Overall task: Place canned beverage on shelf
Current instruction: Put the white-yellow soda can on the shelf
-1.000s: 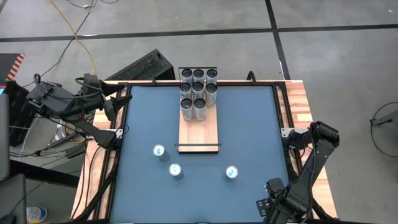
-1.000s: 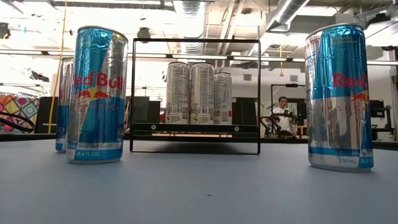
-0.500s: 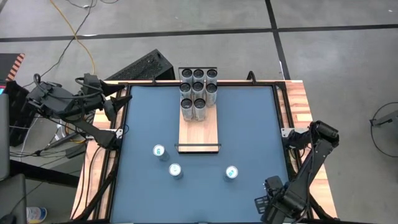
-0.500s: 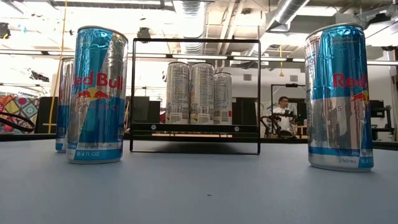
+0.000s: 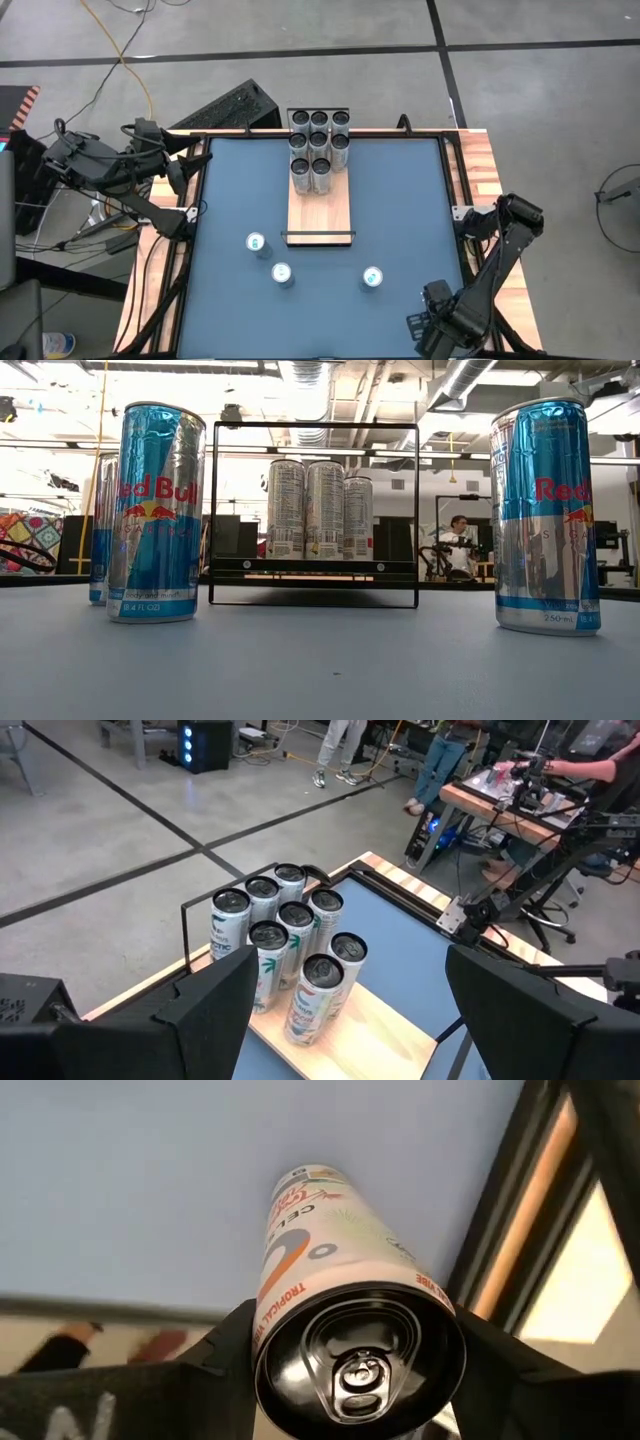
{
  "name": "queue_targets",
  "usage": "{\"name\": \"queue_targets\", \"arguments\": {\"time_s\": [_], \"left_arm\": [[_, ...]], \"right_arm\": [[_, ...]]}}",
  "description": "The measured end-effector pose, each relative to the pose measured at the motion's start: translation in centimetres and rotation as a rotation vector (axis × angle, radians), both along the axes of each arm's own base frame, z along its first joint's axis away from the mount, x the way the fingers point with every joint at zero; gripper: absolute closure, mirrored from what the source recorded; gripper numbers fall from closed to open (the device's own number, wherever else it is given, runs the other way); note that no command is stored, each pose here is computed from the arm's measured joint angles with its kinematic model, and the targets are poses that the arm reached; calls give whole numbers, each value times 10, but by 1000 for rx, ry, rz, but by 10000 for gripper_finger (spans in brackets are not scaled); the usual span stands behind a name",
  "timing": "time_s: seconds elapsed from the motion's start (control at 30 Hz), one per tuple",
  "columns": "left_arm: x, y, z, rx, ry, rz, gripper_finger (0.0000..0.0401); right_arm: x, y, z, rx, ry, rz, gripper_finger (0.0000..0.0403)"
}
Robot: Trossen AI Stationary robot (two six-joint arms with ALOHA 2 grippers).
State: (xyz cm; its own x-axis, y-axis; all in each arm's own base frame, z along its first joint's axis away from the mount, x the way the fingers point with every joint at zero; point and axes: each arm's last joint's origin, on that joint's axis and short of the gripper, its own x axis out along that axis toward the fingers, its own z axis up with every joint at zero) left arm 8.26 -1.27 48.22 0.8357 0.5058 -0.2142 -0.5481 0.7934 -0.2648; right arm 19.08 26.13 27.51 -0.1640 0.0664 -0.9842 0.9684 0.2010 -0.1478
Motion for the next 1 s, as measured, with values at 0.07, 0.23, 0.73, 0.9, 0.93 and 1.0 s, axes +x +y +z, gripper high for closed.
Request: {"name": "queue_targets", "arguments": {"time_s": [0.07, 0.23, 0.73, 0.9, 0.93, 1.0], "left_arm": [[0, 0, 0, 0, 0, 0, 92], [0, 0, 0, 0, 0, 0, 92], [0, 0, 0, 68, 39, -11, 92], [0, 0, 0, 78, 45, -13, 92], [0, 0, 0, 80, 46, -14, 92], [0, 0, 0, 86, 50, -16, 92]], "right_arm": [[2, -10, 10, -33, -5, 2, 178], [0, -47, 44, -63, -84, 7, 178], [40, -193, 64, -146, -229, 39, 178], [55, -247, 62, -168, -209, 38, 178], [56, -256, 61, -167, -200, 40, 178], [63, -272, 60, -166, -191, 46, 178]]}}
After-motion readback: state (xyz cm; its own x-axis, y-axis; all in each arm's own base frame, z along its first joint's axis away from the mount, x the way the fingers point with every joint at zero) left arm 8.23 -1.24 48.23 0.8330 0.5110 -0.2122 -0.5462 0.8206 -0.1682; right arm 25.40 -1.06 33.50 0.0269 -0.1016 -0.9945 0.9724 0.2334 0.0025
